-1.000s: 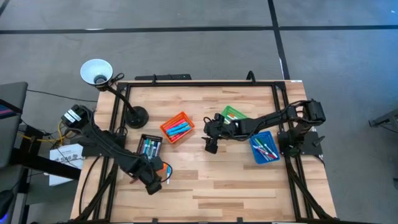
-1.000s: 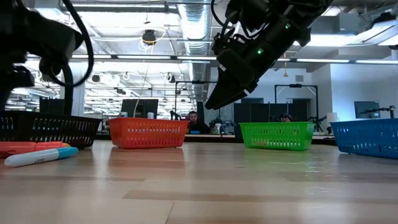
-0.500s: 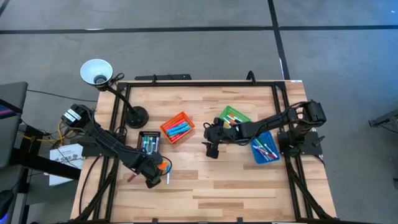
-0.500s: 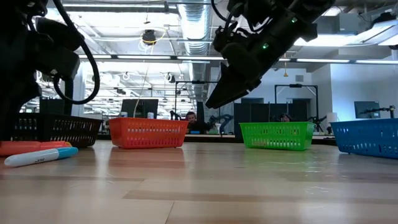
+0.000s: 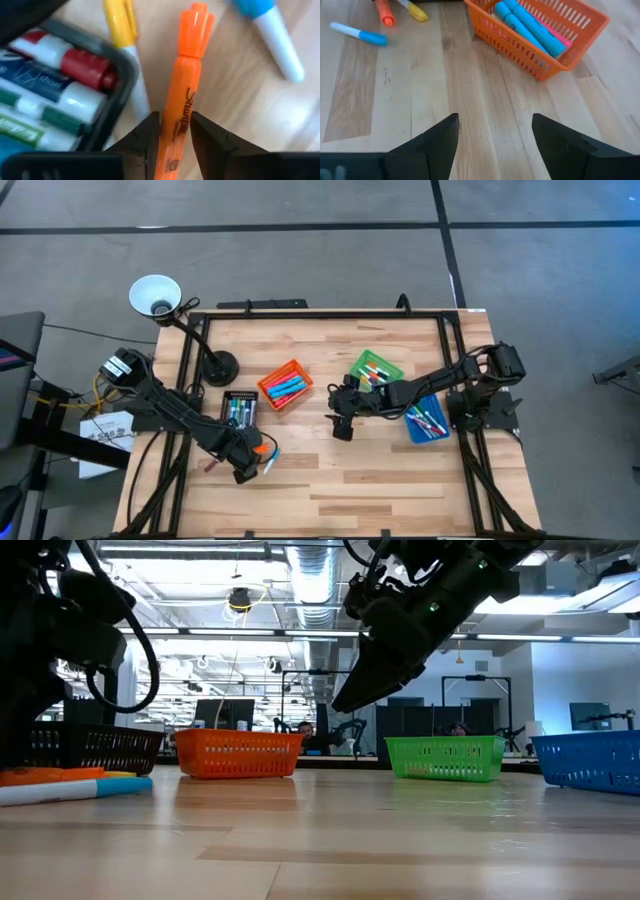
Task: Pick & Place Markers
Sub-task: Put the orange highlighter pen into the orange bin, then put the violet marker pen into the blue bin
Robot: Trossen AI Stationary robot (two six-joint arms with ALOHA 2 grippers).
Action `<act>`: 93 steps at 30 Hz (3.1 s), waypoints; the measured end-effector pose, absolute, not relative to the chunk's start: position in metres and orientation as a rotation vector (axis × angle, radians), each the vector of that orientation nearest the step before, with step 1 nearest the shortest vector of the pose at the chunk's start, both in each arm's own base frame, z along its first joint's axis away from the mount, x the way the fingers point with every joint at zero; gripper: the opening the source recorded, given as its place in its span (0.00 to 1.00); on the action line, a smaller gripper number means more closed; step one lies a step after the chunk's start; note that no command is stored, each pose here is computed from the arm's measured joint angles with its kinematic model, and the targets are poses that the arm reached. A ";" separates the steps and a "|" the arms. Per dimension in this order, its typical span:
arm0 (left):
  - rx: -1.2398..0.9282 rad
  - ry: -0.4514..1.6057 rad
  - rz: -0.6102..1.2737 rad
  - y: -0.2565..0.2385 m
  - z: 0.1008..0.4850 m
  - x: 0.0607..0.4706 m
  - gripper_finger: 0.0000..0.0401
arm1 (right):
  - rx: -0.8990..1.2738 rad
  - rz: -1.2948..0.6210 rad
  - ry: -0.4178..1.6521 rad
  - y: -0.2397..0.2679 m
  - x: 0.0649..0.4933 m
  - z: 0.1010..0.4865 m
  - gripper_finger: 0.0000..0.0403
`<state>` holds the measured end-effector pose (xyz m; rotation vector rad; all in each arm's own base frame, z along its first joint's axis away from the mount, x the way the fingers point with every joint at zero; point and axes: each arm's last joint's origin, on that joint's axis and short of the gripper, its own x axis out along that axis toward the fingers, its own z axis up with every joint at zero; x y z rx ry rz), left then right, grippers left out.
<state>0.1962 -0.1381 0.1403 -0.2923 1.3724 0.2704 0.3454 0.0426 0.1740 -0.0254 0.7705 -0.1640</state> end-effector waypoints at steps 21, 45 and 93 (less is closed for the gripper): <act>-0.336 1.173 0.300 -0.137 0.149 0.204 0.15 | -0.021 -0.180 0.769 0.037 0.346 0.174 0.61; -0.078 0.956 0.474 0.018 0.185 0.264 0.28 | -0.021 -0.180 0.765 0.037 0.346 0.174 0.61; -0.145 0.727 0.435 0.011 0.198 0.282 0.28 | -0.020 -0.180 0.764 0.037 0.346 0.174 0.61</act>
